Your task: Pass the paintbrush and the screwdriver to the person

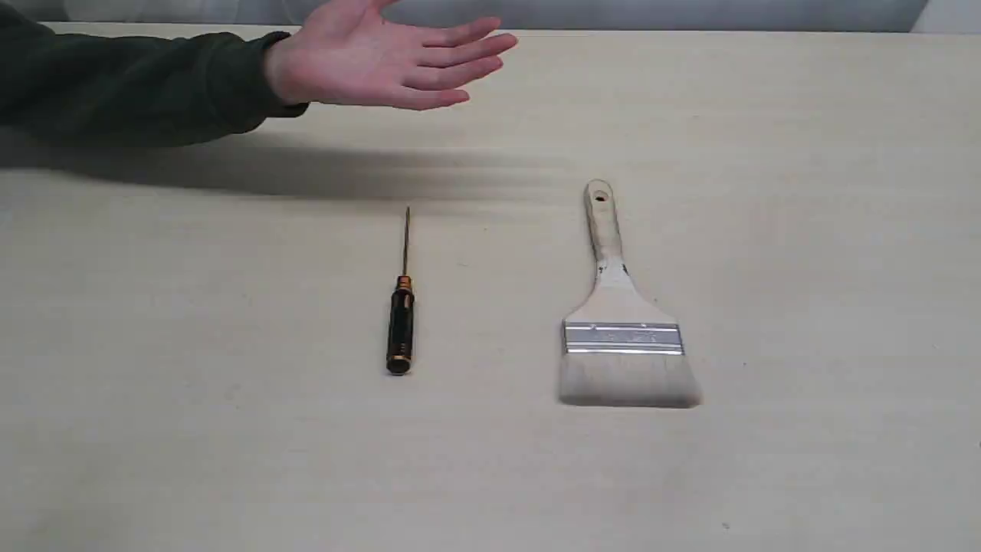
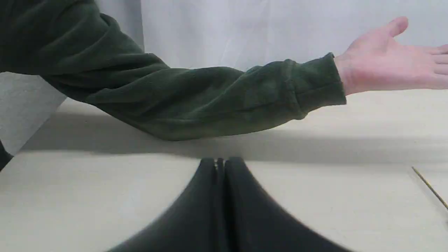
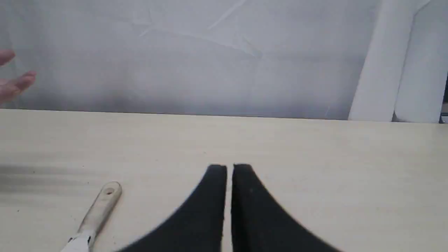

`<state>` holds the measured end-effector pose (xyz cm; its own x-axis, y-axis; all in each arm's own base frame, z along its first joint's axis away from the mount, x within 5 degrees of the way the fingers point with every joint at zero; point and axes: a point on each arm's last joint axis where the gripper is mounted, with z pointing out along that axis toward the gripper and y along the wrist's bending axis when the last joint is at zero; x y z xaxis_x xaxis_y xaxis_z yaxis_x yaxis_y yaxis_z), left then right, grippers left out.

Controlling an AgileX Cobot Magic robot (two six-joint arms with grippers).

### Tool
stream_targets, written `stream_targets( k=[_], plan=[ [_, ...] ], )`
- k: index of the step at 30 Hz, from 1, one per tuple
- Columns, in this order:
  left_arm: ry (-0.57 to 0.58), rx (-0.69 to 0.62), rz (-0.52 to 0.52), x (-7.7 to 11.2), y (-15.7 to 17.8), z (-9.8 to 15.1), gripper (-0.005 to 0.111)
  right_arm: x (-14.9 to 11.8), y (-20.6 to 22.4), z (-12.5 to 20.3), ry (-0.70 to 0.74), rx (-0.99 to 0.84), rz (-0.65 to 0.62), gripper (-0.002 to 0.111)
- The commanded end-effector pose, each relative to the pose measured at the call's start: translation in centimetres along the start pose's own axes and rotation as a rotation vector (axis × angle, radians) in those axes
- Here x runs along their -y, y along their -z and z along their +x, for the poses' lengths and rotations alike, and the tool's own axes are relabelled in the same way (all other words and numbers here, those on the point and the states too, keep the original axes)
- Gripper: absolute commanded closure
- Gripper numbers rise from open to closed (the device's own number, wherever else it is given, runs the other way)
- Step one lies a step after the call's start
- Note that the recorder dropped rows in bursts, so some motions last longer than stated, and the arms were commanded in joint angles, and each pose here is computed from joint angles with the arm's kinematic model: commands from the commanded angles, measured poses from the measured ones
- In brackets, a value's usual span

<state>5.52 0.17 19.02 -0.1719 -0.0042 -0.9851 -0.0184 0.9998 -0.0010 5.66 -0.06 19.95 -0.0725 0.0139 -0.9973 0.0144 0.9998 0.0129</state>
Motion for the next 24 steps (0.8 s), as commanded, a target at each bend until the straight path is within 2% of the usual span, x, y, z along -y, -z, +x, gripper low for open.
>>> stream_targets(
  k=[1, 24],
  plan=[
    [0.003, 0.011, 0.008, 0.05, 0.00, -0.04, 0.107, 0.05, 0.04, -0.30, 0.006, 0.042, 0.008, 0.104],
    [0.006, 0.011, 0.008, 0.05, 0.00, -0.04, 0.107, -0.08, 0.08, -0.81, -0.184, 0.098, -0.016, 0.104]
  ],
)
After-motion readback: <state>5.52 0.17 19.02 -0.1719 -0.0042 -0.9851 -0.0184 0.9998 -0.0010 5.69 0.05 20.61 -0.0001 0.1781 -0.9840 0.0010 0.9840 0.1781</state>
